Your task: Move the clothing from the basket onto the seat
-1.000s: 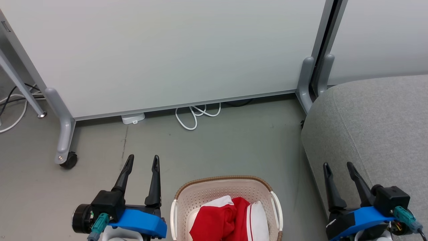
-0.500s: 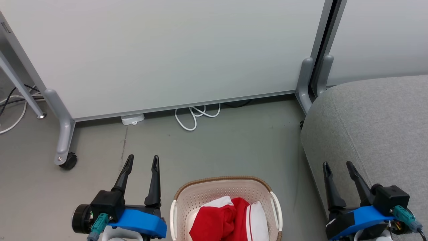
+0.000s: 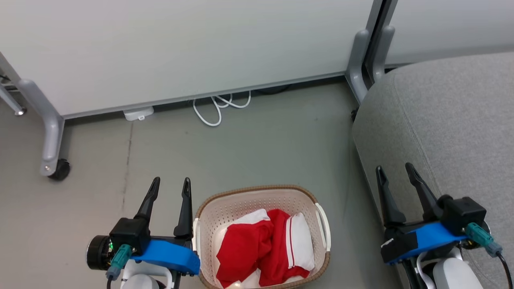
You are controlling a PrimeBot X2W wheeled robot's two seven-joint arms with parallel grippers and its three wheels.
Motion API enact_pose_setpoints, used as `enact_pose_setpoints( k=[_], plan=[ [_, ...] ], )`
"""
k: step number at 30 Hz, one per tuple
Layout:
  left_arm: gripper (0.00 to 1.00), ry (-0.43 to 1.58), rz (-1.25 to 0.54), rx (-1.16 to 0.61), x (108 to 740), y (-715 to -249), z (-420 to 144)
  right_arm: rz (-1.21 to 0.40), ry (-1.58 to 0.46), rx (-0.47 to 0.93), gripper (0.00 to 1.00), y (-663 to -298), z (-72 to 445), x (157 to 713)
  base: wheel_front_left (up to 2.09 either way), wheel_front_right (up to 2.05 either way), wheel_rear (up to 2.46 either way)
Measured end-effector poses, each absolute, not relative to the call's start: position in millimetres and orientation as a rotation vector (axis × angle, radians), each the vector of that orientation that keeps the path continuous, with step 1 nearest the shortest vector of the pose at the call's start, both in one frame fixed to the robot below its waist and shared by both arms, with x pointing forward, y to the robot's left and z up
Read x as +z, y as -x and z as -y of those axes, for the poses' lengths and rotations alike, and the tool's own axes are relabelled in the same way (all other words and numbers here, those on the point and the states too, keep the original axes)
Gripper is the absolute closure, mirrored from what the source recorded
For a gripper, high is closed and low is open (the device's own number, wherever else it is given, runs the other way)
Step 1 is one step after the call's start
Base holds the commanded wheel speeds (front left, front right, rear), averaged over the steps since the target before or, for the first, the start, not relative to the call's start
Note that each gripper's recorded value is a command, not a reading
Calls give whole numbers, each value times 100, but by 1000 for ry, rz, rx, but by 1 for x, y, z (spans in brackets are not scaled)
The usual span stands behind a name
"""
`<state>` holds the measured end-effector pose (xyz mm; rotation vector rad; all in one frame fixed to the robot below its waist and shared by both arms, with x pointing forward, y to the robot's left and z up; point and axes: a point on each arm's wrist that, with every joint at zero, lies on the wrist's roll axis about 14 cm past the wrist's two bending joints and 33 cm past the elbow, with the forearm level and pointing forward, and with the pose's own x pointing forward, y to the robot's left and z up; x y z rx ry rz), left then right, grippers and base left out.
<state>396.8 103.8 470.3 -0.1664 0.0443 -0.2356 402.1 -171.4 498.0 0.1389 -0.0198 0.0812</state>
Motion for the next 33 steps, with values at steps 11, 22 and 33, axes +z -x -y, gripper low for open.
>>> enact_pose_setpoints(
  k=[11, 22, 33],
  plan=[
    [0, 168, -248, -355, 393, -436, -64, -9, -122, 75, 0, -444, 176, 476, 0, 0, 0],
    [0, 160, -502, -511, 297, -443, -12, -100, -137, 60, 0, -462, 183, 428, 0, 0, 0],
    [0, 103, -732, -626, 212, -426, 13, -188, -129, 42, 0, -465, 192, 389, 0, 0, 0]
  ],
)
